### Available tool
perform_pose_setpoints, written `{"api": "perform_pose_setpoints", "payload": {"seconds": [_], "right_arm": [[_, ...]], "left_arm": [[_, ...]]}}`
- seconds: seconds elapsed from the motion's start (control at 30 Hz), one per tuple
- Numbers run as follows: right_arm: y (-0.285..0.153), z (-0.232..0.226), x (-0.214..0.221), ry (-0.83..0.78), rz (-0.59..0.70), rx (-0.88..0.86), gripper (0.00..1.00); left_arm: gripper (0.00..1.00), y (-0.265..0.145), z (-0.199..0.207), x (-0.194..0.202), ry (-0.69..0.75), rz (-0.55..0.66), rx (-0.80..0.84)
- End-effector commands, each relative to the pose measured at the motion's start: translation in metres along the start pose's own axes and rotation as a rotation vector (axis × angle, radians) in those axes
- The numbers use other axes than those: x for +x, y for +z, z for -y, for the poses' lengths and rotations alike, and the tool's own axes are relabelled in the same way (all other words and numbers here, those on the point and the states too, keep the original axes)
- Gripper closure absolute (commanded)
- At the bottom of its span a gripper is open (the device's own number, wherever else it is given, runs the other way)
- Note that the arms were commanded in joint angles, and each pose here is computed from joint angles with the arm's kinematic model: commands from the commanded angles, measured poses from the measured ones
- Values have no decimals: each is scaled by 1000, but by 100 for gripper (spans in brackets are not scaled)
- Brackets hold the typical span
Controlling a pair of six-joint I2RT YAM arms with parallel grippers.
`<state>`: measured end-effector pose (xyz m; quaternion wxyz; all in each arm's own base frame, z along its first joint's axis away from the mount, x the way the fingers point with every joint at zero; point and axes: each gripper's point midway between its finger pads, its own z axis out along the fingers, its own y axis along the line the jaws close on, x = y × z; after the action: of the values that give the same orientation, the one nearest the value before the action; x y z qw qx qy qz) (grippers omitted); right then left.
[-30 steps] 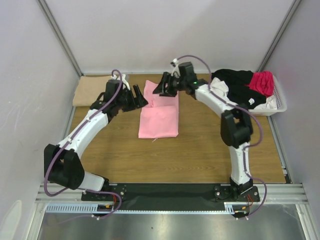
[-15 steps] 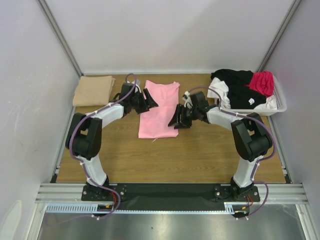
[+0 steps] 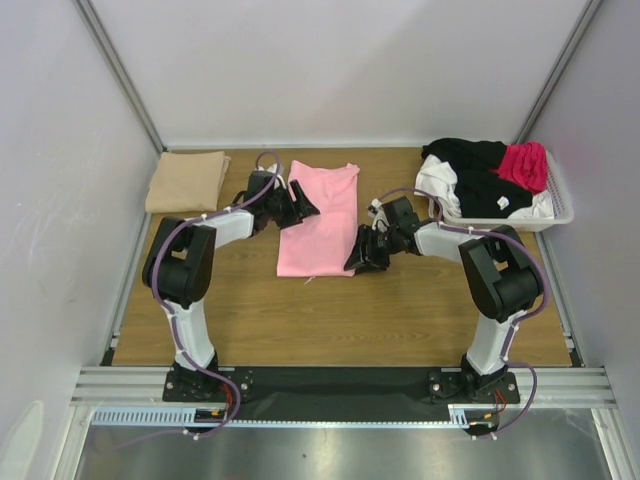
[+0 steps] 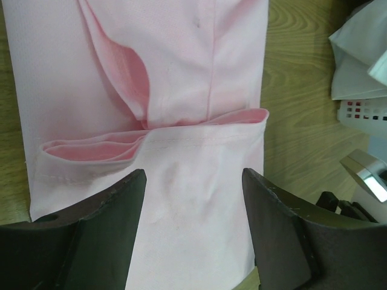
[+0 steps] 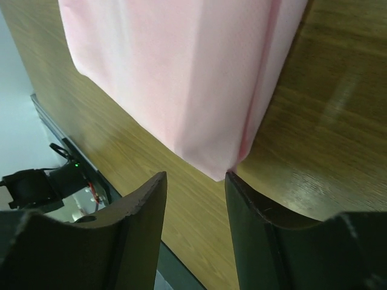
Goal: Fold and stack the t-shirts
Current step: Fold the tshirt
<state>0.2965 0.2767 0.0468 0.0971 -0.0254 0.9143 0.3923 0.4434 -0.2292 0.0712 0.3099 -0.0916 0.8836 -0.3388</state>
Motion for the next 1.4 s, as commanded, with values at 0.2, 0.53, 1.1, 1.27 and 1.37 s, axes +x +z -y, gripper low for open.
{"api": "perform_pose_setpoints", "payload": {"seconds": [0.2,0.53,1.1,1.27,1.37], "right_arm": [[-21,-19,-11,-92,27,-7,51],[-77,-54,-99,-78,353,-26,46],[-10,-5,-185,-215,324,110,45],[2,5,-178,-196,287,104,46],[9,9,-174,-184,268,94,47]], "left_arm": [[30,3,1,-5,71,-9,15],[25,-48,6,-42,212,99,-147],[26,-27,-17,-58,243,78,-152],[27,-19,-28,-56,230,68,-158],[27,-14,-36,-55,209,57,-159]]}}
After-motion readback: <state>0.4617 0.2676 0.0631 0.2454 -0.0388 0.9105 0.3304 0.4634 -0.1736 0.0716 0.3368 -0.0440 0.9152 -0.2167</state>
